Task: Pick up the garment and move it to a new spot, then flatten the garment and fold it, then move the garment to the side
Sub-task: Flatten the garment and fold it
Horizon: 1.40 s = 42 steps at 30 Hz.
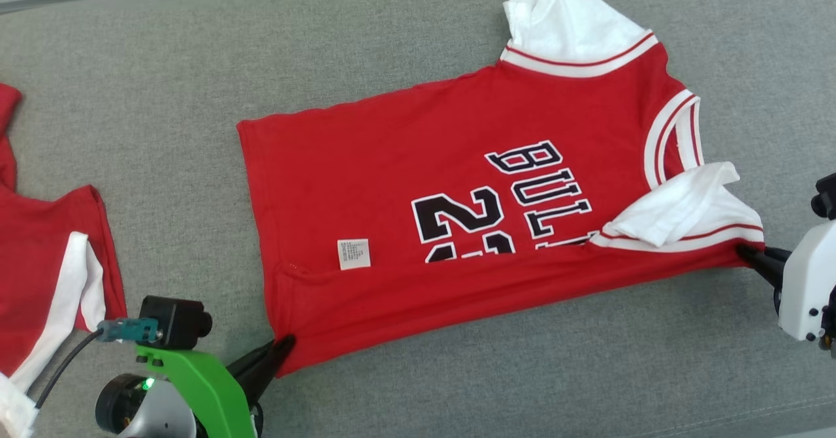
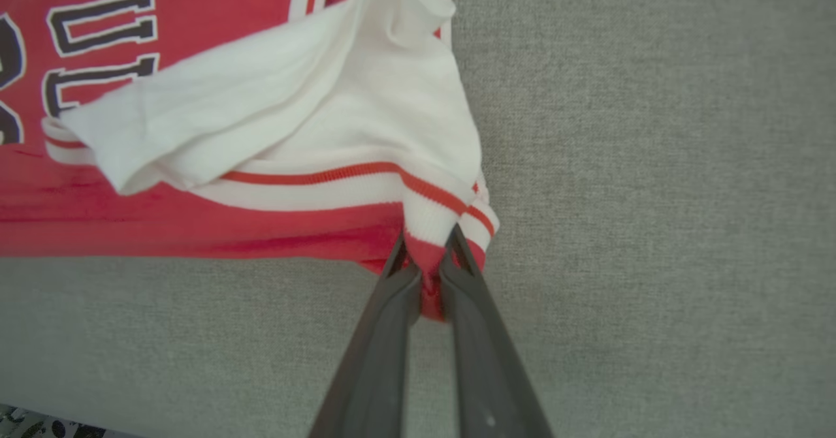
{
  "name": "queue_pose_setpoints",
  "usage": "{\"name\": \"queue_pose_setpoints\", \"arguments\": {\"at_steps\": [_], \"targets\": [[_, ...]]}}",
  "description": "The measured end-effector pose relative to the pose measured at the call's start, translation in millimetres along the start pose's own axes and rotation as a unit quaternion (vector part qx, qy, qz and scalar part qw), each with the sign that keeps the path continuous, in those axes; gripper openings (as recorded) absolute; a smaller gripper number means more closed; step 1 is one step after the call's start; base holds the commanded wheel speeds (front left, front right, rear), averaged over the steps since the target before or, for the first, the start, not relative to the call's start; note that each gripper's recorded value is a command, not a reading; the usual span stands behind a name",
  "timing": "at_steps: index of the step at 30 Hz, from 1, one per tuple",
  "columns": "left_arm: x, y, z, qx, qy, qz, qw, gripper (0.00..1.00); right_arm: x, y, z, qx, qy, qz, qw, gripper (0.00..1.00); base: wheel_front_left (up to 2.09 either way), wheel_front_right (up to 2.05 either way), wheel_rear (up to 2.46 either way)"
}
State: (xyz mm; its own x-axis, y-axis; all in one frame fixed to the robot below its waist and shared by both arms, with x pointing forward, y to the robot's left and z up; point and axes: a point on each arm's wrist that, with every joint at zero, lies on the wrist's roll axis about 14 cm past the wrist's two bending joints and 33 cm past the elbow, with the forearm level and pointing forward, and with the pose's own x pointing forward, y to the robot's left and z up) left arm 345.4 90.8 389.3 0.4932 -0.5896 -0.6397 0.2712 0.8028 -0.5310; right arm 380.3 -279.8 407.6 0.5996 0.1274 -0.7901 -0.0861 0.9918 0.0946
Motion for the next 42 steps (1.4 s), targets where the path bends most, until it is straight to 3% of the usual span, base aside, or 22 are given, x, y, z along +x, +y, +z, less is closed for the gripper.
{"name": "queue_pose_setpoints", "arguments": {"at_steps": [5, 6, 7, 8, 12, 16, 19, 22, 27, 32, 42], "targets": [[-7.1, 3.0, -12.9, -0.017, 0.021, 0.009, 1.000, 0.00, -1.9, 13.9, -21.2, 0.017, 0.022, 0.022, 0.999, 0.00, 0.00, 0.00, 0.00], [-5.7, 4.7, -14.8, -0.022, 0.023, 0.012, 0.999, 0.10, 1.3, 17.1, -20.3, 0.021, 0.014, 0.025, 0.999, 0.00, 0.00, 0.00, 0.00], [-3.6, 6.7, -15.9, -0.027, 0.024, 0.015, 0.999, 0.69, 5.0, 19.7, -18.2, 0.022, 0.005, 0.027, 0.999, 0.67, 0.00, 0.00, 0.00], [-1.3, 9.1, -15.6, -0.032, 0.021, 0.019, 0.999, 1.00, 8.3, 22.3, -16.4, 0.021, -0.002, 0.029, 0.999, 1.00, 0.00, 0.00, 0.00], [-1.1, 22.3, -8.7, -0.009, 0.007, 0.048, 0.999, 1.00, 10.5, 20.8, -0.3, 0.004, -0.031, 0.022, 0.999, 1.00, 0.00, 0.00, 0.00], [-6.8, 30.2, 25.7, 0.026, -0.037, 0.066, 0.997, 1.00, 1.6, 16.9, 57.6, -0.021, -0.099, 0.019, 0.995, 1.00, 0.00, 0.00, 0.00], [-4.9, 41.4, 82.3, 0.081, -0.095, 0.092, 0.988, 1.00, 1.4, 11.8, 105.5, -0.052, -0.140, 0.002, 0.989, 1.00, 0.00, 0.00, 0.00], [18.2, 35.0, 117.8, 0.091, -0.114, 0.078, 0.986, 1.00, 14.8, 20.4, 154.5, -0.057, -0.175, 0.006, 0.983, 1.00, 0.00, 0.00, 0.00], [58.7, 37.1, 146.0, 0.107, -0.099, 0.075, 0.986, 1.00, 62.6, 46.8, 208.9, -0.084, -0.172, 0.008, 0.981, 1.00, 0.00, 0.00, 0.00], [82.2, 50.8, 132.3, 0.083, -0.066, 0.080, 0.991, 1.00, 124.0, 60.2, 202.7, -0.096, -0.108, -0.004, 0.989, 1.00, 0.00, 0.00, 0.00], [98.0, 73.4, 125.7, 0.080, -0.054, 0.091, 0.991, 1.00, 190.5, 81.1, 186.3, -0.129, -0.064, -0.004, 0.990, 1.00, 0.00, 0.00, 0.00]]}}
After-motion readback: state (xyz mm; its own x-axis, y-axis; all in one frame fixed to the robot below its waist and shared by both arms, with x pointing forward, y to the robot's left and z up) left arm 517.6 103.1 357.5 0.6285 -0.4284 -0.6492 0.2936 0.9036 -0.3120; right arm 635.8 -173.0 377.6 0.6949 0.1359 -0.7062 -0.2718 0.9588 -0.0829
